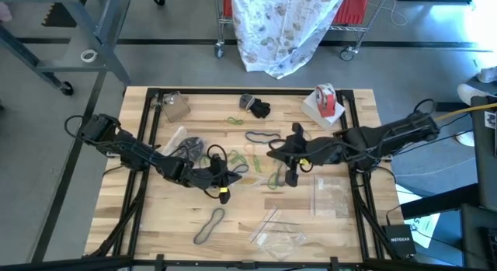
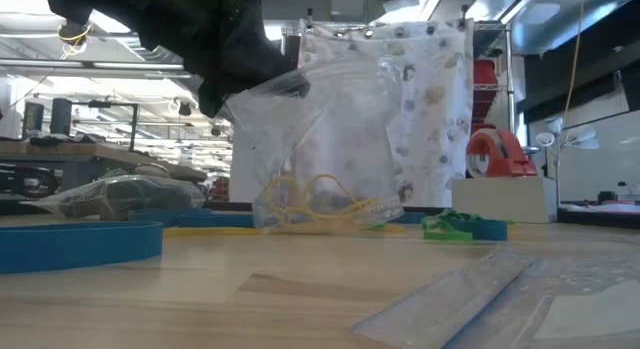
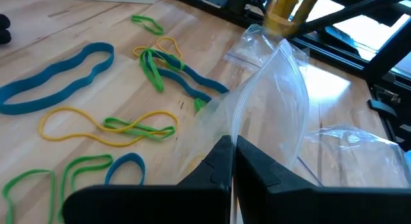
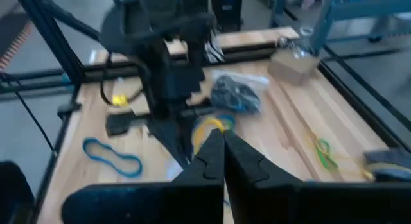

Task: Sort rubber bands
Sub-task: Put the yellow rubber band into the transparent zip bag

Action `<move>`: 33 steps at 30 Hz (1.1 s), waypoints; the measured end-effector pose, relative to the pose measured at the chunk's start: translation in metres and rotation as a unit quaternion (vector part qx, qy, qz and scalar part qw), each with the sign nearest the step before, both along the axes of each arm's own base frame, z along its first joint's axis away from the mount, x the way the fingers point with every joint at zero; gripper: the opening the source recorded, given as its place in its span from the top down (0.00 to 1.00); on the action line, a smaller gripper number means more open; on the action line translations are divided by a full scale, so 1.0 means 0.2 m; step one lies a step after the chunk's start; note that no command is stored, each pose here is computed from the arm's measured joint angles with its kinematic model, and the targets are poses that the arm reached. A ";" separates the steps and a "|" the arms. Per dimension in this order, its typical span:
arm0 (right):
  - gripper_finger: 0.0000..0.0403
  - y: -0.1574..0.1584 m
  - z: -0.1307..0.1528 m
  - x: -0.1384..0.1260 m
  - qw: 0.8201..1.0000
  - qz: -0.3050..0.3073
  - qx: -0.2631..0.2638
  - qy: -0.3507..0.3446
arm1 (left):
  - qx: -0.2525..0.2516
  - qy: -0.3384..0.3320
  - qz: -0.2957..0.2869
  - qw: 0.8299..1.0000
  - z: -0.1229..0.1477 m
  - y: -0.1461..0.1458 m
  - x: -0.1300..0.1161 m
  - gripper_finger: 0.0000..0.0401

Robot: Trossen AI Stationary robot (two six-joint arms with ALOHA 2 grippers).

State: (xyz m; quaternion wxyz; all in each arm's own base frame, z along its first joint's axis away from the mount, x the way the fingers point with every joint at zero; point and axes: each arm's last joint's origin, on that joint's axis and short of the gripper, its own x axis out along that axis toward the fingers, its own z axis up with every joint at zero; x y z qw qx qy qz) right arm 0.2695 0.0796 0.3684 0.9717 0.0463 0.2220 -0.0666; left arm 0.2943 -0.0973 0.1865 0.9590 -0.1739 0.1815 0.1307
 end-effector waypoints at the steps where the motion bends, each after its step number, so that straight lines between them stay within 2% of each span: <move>1: 1.00 0.00 0.00 0.01 1.000 0.001 0.000 -0.007 | -0.003 -0.002 0.001 1.000 0.00 0.00 0.00 1.00; 14: 1.00 0.07 -0.10 0.20 0.999 0.032 0.003 -0.029 | -0.017 -0.017 0.011 1.000 0.01 0.01 0.01 1.00; 21: 1.00 0.08 -0.15 0.21 1.000 0.027 -0.015 0.004 | -0.018 -0.018 0.011 1.000 0.01 0.01 0.01 1.00; 26: 1.00 0.06 -0.16 0.21 0.998 -0.006 -0.054 0.013 | -0.012 -0.016 0.006 1.000 0.01 0.00 0.01 1.00; 33: 1.00 0.04 -0.14 0.22 0.999 -0.008 -0.050 -0.003 | -0.011 -0.016 0.005 1.000 0.01 0.00 0.01 1.00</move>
